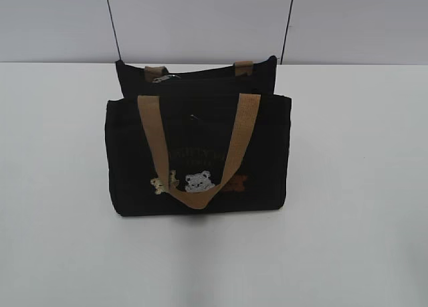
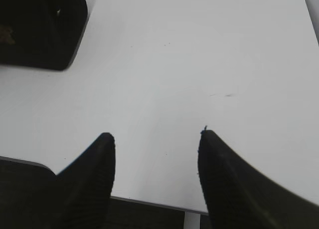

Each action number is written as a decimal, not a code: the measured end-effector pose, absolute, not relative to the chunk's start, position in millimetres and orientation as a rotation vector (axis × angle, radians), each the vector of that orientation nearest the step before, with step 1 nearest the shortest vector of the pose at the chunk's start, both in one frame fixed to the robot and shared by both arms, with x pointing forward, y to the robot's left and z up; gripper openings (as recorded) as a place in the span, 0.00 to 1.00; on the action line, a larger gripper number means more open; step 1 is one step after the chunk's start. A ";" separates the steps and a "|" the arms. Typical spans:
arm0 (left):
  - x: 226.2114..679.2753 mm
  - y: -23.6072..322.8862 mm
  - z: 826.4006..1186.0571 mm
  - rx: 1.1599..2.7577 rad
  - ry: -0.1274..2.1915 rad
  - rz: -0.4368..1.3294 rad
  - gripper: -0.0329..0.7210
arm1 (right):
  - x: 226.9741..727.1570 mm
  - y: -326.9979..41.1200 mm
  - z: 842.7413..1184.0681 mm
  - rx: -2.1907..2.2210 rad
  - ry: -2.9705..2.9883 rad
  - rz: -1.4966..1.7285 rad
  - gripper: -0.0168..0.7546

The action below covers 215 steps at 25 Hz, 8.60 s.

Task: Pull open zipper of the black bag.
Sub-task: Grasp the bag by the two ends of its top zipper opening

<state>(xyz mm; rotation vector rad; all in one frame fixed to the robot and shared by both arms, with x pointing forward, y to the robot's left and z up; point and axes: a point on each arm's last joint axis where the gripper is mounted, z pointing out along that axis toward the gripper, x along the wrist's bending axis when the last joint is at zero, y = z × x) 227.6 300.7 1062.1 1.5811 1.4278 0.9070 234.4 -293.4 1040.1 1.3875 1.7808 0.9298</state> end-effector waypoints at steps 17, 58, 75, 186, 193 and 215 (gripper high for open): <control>227.6 300.7 1062.1 1.581 1.428 0.907 0.48 | 234.4 -293.4 1040.1 1.388 1.781 0.930 0.55; 435.4 247.7 1146.4 2.075 0.757 0.770 0.69 | 417.1 -259.8 1164.6 1.669 2.100 0.976 0.55; 566.4 216.8 1084.1 2.298 0.304 0.489 0.66 | 562.4 -228.8 1195.4 1.649 2.244 1.002 0.55; 613.9 198.3 1013.6 2.199 0.119 0.322 0.12 | 626.3 -13.3 1046.2 1.978 2.685 0.874 0.30; 614.0 198.4 1013.6 2.199 0.119 0.323 0.12 | 626.1 -13.0 1046.4 1.911 2.719 0.886 0.05; 611.3 198.2 1012.6 2.218 0.083 0.298 0.12 | 621.5 -32.2 1079.0 1.654 2.631 0.811 0.01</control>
